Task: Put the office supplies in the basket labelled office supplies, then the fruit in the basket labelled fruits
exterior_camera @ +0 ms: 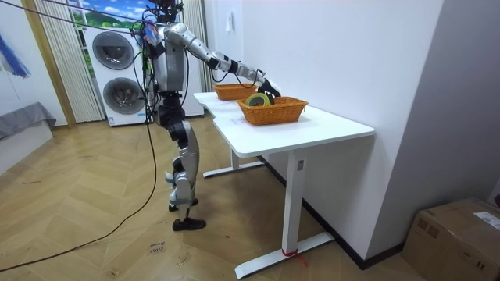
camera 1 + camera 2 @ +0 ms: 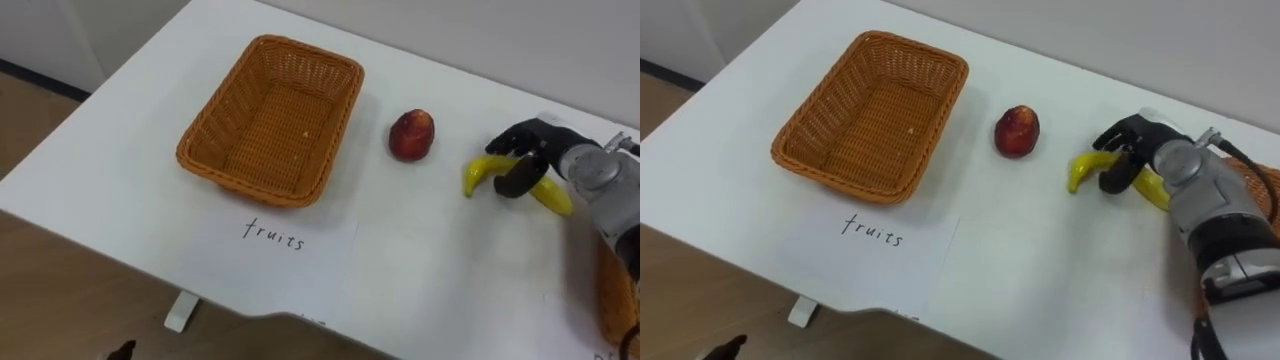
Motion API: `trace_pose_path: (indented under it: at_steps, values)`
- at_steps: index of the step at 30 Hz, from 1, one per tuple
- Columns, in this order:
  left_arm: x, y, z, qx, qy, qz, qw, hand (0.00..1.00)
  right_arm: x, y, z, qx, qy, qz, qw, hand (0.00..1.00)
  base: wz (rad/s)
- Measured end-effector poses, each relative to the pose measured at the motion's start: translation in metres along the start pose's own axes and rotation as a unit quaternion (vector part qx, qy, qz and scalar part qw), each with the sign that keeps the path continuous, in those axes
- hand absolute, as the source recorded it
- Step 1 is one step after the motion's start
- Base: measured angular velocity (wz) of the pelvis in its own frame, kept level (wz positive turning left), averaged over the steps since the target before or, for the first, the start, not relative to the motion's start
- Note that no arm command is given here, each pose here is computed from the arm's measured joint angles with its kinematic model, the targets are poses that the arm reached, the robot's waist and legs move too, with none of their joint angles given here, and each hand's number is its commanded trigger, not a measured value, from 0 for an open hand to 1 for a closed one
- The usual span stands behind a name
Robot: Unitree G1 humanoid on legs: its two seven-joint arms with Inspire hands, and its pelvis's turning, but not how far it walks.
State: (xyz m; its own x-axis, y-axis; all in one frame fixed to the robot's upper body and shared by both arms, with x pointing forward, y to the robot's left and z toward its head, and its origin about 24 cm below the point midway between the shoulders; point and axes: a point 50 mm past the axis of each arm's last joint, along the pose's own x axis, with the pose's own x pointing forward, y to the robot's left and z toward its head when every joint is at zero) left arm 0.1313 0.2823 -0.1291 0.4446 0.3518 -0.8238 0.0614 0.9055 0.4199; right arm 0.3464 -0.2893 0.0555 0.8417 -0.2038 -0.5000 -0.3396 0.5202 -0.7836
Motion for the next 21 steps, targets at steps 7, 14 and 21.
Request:
trace_pose_path:
  at_steps: [7,14,21]
  values:
    - [0.0000,-0.0007,0.0015,0.003,-0.006,-0.002,1.000,0.00,-0.0007,-0.0043,-0.0007,-0.012,-0.002,-0.015,1.000,1.00,0.02]
    - [0.0003,0.0003,0.0043,0.003,-0.014,0.001,1.000,0.00,-0.0005,-0.0016,0.0018,0.010,-0.014,0.003,1.000,1.00,0.00]
    - [0.0004,0.0004,0.0062,0.003,-0.019,0.001,1.000,0.00,-0.0003,0.0022,0.0046,0.011,-0.023,0.018,1.000,1.00,0.00]
